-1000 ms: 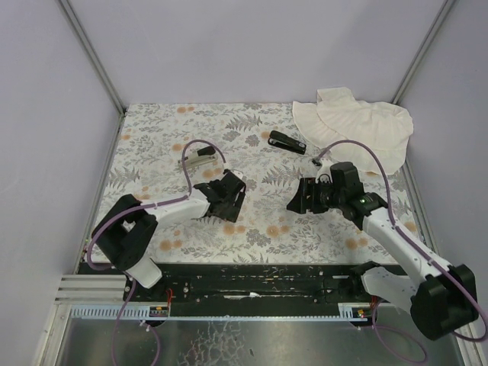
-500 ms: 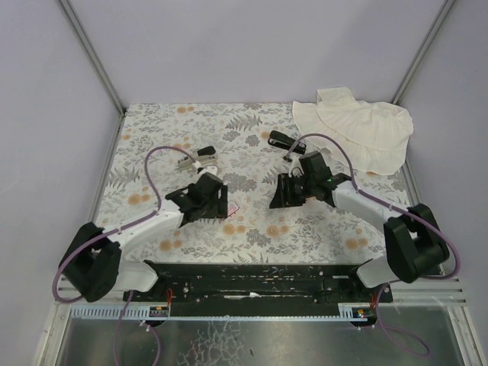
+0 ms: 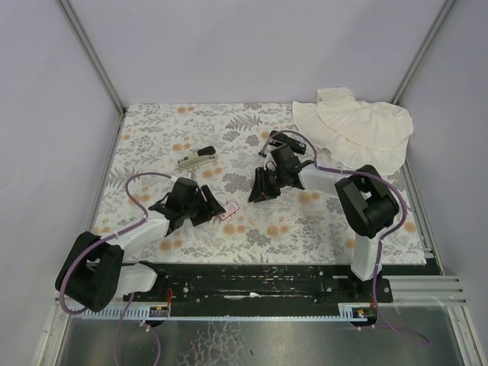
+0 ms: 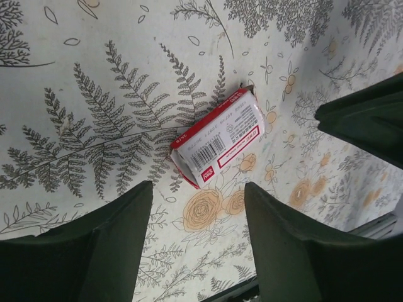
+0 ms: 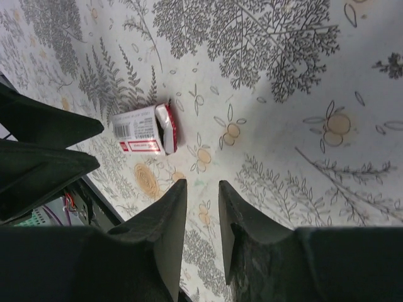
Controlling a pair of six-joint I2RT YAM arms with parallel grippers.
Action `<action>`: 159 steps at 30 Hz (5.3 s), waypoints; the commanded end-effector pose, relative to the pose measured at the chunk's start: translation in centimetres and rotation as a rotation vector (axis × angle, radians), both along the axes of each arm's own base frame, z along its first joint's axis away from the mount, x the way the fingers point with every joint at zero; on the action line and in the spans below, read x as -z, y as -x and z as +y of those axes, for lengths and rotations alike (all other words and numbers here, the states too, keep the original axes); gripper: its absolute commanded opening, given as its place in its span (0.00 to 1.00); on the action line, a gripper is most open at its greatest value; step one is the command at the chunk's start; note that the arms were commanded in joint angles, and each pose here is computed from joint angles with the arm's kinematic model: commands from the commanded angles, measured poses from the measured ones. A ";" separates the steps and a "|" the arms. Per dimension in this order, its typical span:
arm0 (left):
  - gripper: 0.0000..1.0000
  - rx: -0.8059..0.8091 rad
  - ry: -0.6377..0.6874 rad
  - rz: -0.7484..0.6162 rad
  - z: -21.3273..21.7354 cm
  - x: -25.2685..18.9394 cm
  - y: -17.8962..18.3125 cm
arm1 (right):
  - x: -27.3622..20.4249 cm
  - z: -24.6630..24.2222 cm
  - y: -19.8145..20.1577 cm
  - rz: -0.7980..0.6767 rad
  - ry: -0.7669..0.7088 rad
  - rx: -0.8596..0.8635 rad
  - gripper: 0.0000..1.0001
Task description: Load the staples into the stapler
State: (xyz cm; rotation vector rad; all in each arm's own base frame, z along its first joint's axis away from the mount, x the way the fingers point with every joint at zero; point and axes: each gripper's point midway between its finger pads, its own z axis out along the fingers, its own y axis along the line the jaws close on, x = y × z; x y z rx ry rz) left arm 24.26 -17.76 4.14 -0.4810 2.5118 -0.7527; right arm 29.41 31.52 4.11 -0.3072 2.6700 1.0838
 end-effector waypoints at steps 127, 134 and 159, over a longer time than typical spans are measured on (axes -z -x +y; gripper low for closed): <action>0.80 0.932 -0.400 -0.511 -13.7 -0.7 4.1 | 0.3 -12.0 4.6 0.042 0.055 0.059 0.41; 0.87 0.732 -0.522 -0.555 -9.0 -7.6 -4.1 | -2.0 -14.2 3.3 -0.031 0.086 0.130 0.59; 0.90 0.455 -0.944 -0.371 6.1 -2.8 -27.0 | -7.5 -13.2 4.0 -0.157 -0.044 0.130 0.78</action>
